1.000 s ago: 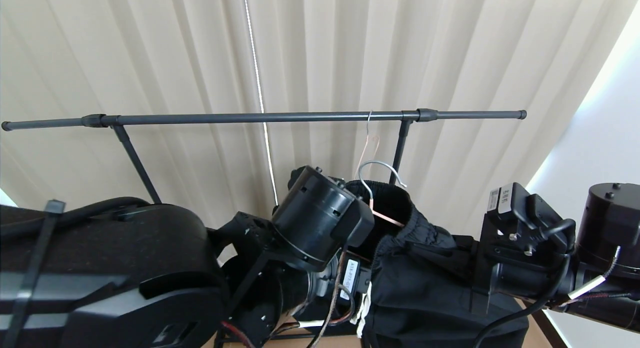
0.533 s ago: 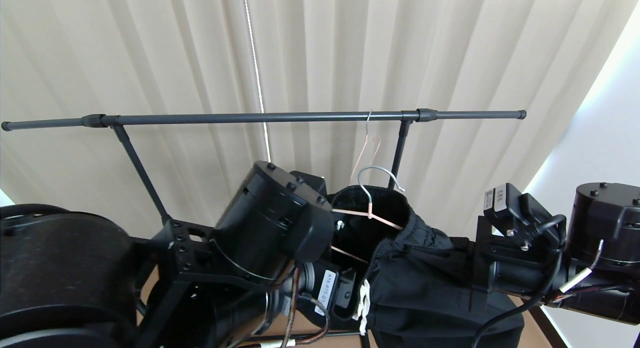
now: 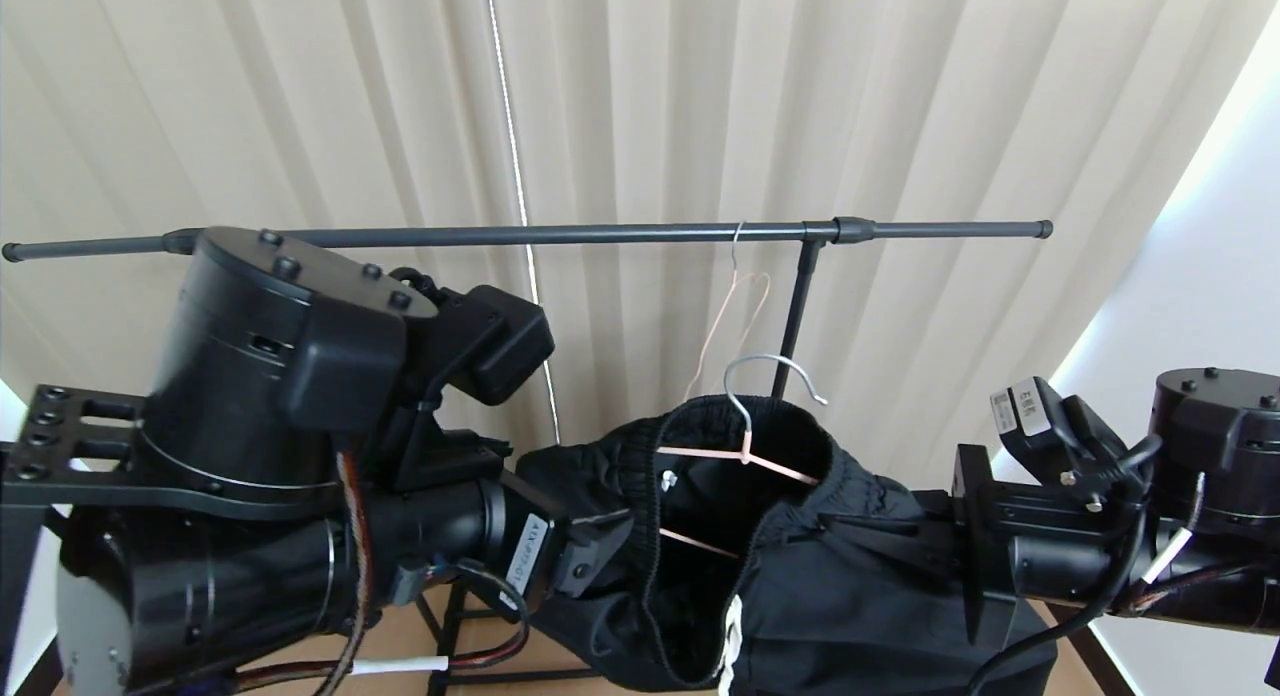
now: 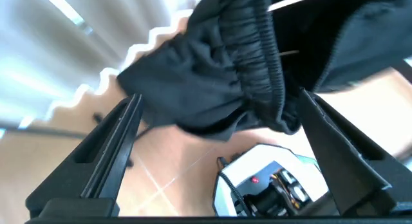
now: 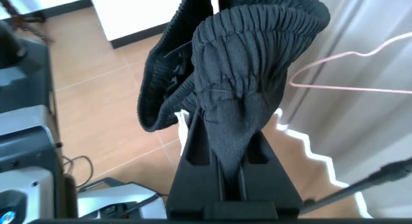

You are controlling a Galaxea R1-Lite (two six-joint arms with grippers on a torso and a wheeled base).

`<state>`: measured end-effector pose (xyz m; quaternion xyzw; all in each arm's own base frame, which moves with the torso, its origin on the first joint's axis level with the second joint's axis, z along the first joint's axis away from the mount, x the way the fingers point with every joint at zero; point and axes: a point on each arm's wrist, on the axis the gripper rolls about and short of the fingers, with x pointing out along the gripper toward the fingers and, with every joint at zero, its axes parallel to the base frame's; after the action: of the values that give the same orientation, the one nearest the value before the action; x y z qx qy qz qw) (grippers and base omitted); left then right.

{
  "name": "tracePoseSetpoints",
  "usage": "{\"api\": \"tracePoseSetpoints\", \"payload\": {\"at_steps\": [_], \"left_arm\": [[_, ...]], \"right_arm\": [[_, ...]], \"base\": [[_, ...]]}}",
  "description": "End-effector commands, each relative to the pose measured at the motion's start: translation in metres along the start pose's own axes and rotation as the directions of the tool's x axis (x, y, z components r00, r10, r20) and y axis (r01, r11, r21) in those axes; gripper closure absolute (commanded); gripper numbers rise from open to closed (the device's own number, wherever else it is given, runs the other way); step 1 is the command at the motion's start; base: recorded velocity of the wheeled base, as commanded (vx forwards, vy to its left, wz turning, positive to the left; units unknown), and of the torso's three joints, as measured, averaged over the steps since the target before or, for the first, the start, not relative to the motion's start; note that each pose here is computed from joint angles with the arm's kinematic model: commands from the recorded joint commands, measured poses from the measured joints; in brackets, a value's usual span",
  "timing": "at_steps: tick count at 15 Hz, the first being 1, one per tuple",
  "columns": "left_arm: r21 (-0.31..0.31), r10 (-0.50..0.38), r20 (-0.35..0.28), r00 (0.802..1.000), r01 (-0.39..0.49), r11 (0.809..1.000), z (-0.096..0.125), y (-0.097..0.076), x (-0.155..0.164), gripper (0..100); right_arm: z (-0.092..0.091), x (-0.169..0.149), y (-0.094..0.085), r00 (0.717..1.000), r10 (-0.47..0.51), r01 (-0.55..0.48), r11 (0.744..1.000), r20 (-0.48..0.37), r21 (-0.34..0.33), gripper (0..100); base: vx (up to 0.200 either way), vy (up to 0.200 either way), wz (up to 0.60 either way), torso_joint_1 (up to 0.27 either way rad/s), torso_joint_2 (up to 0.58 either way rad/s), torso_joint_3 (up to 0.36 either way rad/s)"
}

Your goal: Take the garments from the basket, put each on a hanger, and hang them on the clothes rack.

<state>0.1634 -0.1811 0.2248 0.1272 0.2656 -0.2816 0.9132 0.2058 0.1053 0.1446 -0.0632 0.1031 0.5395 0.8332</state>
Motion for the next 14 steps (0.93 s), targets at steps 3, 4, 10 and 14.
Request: {"api": "tracePoseSetpoints", "payload": {"at_steps": [3,4,10,14], "left_arm": [[0.089,-0.198,0.058,0.978,0.193,0.977,0.001,0.044,-0.018,0],[0.133,-0.275,0.067,0.959,0.264,0.955,0.0,0.057,-0.017,0],[0.342,-0.626,0.107,0.773,0.563,0.753,0.013,0.082,0.014,0],[0.523,-0.64,0.041,0.768,0.529,0.668,0.015,0.086,0.054,0]], "right_arm": [[-0.007,-0.008,-0.003,0.995,0.092,-0.092,0.996,0.039,-0.003,100],[-0.008,-0.009,-0.004,0.992,0.114,-0.114,0.993,0.047,-0.002,100],[-0.01,-0.011,0.0,0.98,0.189,-0.19,0.982,0.058,0.002,100],[-0.01,-0.013,0.001,0.98,0.189,-0.189,0.982,0.059,-0.001,100]], "base": [[0.0,0.0,0.0,0.0,0.0,0.0],[0.0,0.0,0.0,0.0,0.0,0.0],[0.0,0.0,0.0,0.0,0.0,0.0],[0.0,0.0,0.0,0.0,0.0,0.0]]}}
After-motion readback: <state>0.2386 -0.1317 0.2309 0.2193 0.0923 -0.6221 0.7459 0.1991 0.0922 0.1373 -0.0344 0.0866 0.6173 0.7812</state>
